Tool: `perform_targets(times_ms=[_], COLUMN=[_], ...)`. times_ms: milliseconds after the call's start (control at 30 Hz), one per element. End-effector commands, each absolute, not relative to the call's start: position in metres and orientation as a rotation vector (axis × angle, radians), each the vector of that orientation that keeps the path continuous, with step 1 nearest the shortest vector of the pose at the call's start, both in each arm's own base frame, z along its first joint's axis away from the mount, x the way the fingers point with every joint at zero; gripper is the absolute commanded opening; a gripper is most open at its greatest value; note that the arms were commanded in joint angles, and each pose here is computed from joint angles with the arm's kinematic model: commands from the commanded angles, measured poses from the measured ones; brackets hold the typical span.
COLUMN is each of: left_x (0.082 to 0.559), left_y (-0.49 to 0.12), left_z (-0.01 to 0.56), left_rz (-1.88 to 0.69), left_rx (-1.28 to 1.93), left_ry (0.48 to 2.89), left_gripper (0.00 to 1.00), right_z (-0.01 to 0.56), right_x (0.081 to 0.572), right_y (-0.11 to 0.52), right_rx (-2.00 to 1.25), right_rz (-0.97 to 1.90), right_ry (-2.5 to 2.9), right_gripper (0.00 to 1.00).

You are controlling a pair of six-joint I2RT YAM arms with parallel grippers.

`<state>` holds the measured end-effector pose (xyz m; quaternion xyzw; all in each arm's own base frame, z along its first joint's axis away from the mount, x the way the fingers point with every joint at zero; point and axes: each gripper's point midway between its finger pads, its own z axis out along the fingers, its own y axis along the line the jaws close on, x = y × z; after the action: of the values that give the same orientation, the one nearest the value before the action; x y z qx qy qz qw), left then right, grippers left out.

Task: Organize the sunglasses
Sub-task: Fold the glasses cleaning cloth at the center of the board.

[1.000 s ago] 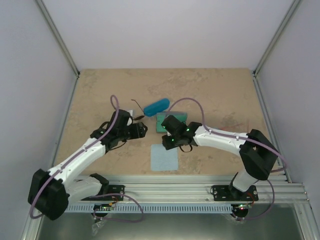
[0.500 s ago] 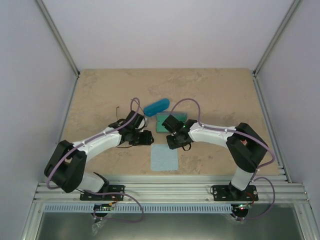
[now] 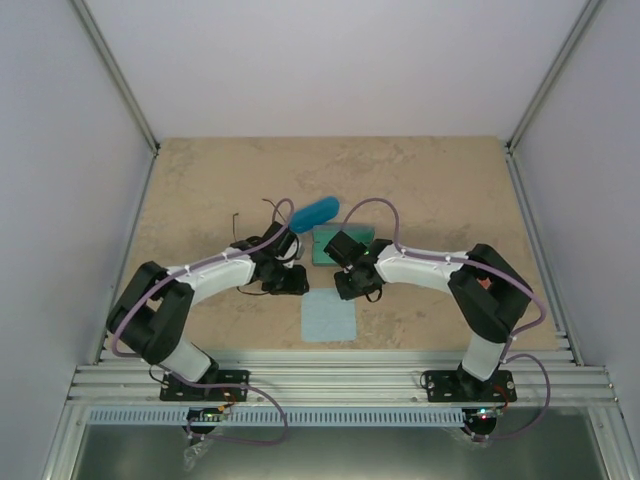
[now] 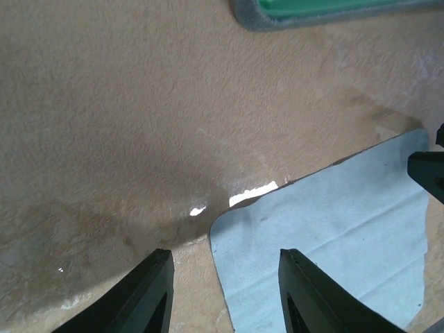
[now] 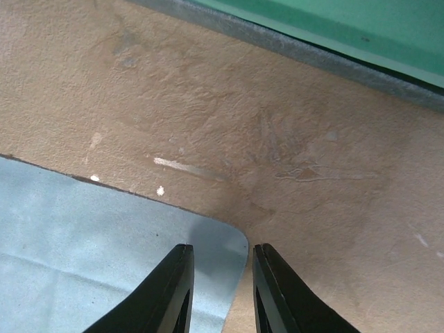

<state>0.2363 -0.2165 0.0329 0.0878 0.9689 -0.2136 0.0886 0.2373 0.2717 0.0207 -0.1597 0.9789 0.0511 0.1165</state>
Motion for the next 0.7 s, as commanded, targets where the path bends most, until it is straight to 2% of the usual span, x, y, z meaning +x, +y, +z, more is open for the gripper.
perform_targets(times_ms=[0,333,667], left_x=[0.233,0.226,0.231], left_y=[-0.223,-0.228,-0.225], left_z=[0.032,0.023,0.014], left_rz=[-0.657,-0.677,-0.6], left_rx=[0.314,0.352,0.319], left_ry=[2.903,2.94,2.961], left_gripper=[0.42,0.3,0.28], right_z=[0.014,0.011,0.011], right_x=[0.237,0.234,0.233], right_y=[0.272,0.271,0.271], right_rx=[-0.471,-0.471,-0.47], right_rz=[0.148,0.164,0.177], right_ry=[2.885,2.892,2.888], right_gripper=[0.24,0.23,0.22])
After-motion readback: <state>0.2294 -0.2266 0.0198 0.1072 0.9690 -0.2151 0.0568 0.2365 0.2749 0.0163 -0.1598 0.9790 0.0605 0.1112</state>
